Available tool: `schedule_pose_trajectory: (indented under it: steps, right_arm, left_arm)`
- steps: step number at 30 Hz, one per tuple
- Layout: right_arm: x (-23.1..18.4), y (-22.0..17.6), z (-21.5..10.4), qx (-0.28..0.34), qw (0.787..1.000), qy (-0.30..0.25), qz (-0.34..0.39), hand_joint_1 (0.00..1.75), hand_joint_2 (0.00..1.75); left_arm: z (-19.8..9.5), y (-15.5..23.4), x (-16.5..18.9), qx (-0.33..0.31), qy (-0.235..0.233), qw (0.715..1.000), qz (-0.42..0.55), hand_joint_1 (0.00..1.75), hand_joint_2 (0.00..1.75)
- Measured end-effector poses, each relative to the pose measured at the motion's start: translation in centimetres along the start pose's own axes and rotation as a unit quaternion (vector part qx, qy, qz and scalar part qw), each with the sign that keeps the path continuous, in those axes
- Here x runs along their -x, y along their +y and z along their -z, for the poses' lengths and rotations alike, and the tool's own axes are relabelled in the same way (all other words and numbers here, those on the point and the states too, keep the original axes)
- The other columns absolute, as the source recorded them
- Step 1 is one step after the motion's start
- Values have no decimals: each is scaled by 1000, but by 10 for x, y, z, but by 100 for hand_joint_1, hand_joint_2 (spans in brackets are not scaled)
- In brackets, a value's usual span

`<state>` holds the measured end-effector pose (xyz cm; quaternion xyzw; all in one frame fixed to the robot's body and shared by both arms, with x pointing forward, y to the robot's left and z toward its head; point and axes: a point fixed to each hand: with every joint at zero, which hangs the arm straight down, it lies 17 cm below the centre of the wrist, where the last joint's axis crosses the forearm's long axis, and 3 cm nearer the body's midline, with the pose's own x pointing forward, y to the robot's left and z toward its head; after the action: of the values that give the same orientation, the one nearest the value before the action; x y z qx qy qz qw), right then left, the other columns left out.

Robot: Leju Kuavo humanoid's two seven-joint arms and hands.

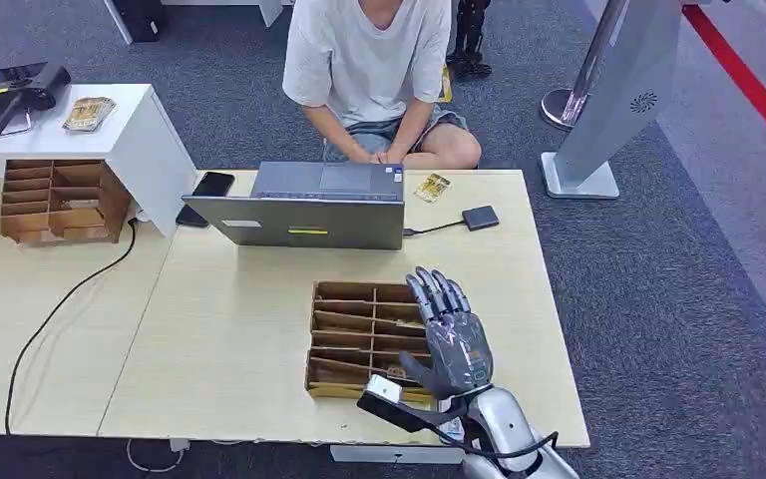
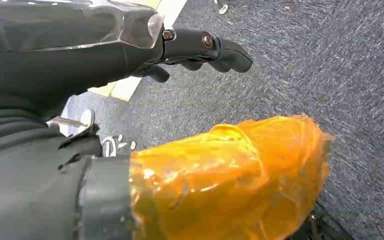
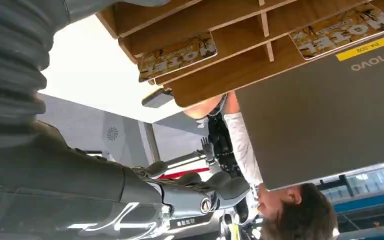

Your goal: Pass the card to the sensor for recognition and then transmit it.

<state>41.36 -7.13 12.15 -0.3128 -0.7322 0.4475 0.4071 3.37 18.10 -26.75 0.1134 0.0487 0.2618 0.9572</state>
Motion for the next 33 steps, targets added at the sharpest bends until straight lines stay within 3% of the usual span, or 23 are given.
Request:
schedule_pose_trajectory:
  steps: [33]
  right_arm:
    - [3, 5, -1, -8, 1000, 3, -3, 2, 175]
  left_arm:
    - [0, 0, 0, 0, -1, 1000, -2, 0, 0]
